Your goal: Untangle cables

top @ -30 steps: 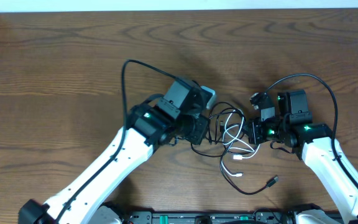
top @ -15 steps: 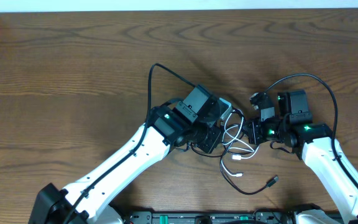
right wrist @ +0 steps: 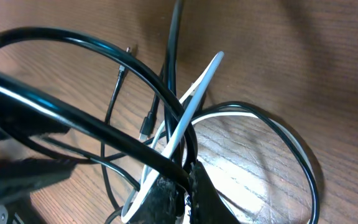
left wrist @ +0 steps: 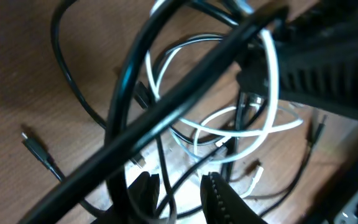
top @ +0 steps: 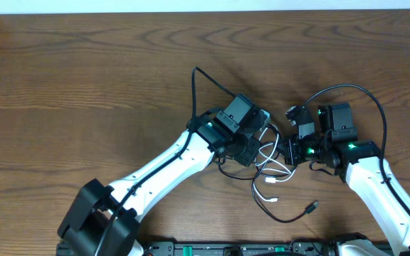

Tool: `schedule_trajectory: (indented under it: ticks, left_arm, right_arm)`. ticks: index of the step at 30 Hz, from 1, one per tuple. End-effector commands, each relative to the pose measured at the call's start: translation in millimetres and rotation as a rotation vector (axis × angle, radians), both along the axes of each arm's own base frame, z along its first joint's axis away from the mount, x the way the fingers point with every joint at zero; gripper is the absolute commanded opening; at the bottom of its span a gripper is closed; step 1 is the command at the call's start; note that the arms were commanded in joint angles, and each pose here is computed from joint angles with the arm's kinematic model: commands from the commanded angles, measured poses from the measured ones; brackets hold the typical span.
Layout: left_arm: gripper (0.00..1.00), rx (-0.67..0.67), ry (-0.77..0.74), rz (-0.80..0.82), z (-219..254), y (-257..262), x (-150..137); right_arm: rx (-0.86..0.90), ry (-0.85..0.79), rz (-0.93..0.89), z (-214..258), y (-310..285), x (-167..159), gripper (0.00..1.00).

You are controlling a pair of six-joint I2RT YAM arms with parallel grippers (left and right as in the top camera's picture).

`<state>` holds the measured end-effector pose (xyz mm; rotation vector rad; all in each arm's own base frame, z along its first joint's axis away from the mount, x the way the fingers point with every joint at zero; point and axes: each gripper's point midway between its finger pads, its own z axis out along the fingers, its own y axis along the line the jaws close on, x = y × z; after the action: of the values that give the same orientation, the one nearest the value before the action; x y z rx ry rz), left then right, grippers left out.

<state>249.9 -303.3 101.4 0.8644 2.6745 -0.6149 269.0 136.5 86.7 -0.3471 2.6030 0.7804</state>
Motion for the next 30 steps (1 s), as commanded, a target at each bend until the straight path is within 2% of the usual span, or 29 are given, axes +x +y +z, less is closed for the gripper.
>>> schedule_trajectory:
  ticks: [1,2,5,10,16,20,24,30]
  left_arm:
    - [0.19,0.036,-0.036,0.023,-4.5,2.7,9.8]
    - [0.08,0.037,-0.042,0.026,-3.9,3.0,11.0]
    - [0.07,0.002,-0.037,0.013,9.4,-1.3,7.8]
    - [0.07,-0.179,-0.003,-0.059,68.4,-13.3,-14.2]
    - [0.07,-0.347,-0.057,-0.091,138.5,14.5,-29.8]
    - [0.08,-0.353,-0.198,0.003,166.9,51.1,-8.7]
    - [0.08,-0.267,-0.319,0.174,172.2,91.8,26.6]
    - [0.08,-0.150,-0.409,0.399,169.2,143.6,67.9]
  right_arm:
    - [0.020,0.001,0.023,1.7,4.1,-2.7,0.01]
    - [0.018,0.001,0.022,1.4,3.7,-2.7,0.01]
    - [-0.015,0.013,-0.018,-2.6,-2.7,-0.6,0.01]
    - [-0.214,0.090,-0.273,-23.4,-47.2,3.6,0.01]
    - [-0.262,0.109,-0.313,-27.6,-58.2,0.7,0.01]
    - [-0.261,0.109,-0.314,-27.5,-58.1,0.9,0.01]
    - [-0.261,0.109,-0.313,-27.6,-58.2,0.7,0.01]
    - [-0.263,0.114,-0.313,-28.1,-58.4,-0.4,0.01]
